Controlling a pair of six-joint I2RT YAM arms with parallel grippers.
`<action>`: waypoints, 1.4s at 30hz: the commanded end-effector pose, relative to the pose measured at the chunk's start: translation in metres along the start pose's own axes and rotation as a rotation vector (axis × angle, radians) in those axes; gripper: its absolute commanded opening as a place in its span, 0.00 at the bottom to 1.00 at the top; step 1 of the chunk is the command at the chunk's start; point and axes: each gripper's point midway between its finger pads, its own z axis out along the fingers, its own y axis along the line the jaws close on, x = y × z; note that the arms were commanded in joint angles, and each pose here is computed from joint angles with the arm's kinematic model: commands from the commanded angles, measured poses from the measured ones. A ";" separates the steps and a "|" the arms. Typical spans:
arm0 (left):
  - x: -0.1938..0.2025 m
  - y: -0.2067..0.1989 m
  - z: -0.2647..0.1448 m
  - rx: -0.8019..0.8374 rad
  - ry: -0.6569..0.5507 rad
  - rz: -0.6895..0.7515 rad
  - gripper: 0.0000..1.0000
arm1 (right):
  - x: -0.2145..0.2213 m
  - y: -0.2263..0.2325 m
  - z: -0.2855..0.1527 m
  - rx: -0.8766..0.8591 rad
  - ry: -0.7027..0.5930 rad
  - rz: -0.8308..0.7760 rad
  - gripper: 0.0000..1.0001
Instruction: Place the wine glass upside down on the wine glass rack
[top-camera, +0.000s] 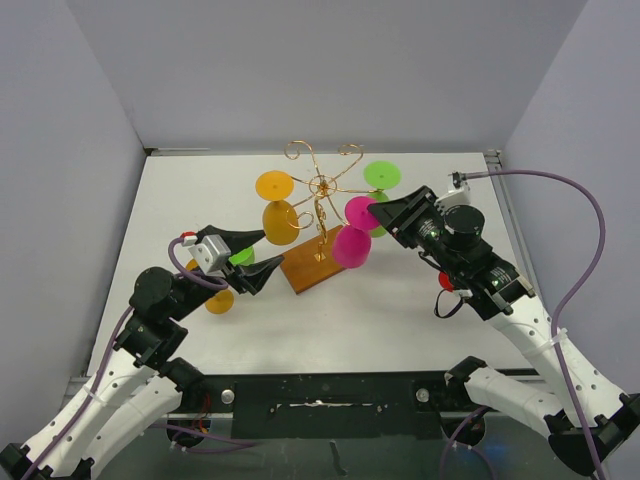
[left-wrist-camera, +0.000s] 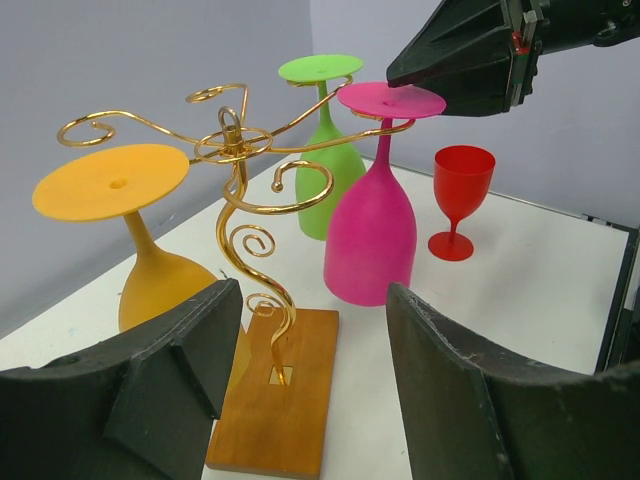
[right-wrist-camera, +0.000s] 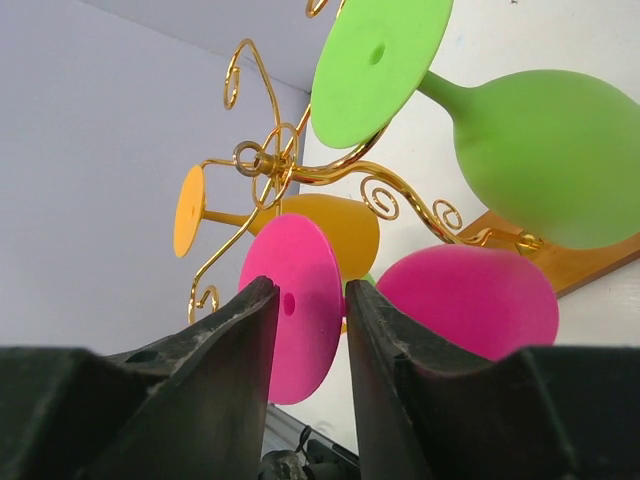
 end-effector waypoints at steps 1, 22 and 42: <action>-0.010 0.002 0.000 -0.010 -0.039 0.019 0.58 | -0.013 0.009 -0.003 -0.032 -0.054 -0.004 0.37; -0.021 0.004 -0.001 -0.022 -0.053 0.038 0.58 | -0.060 -0.012 -0.040 0.139 -0.245 -0.173 0.62; -0.043 0.007 -0.002 -0.045 -0.090 0.053 0.58 | -0.102 -0.153 -0.060 0.705 -0.214 -0.387 0.60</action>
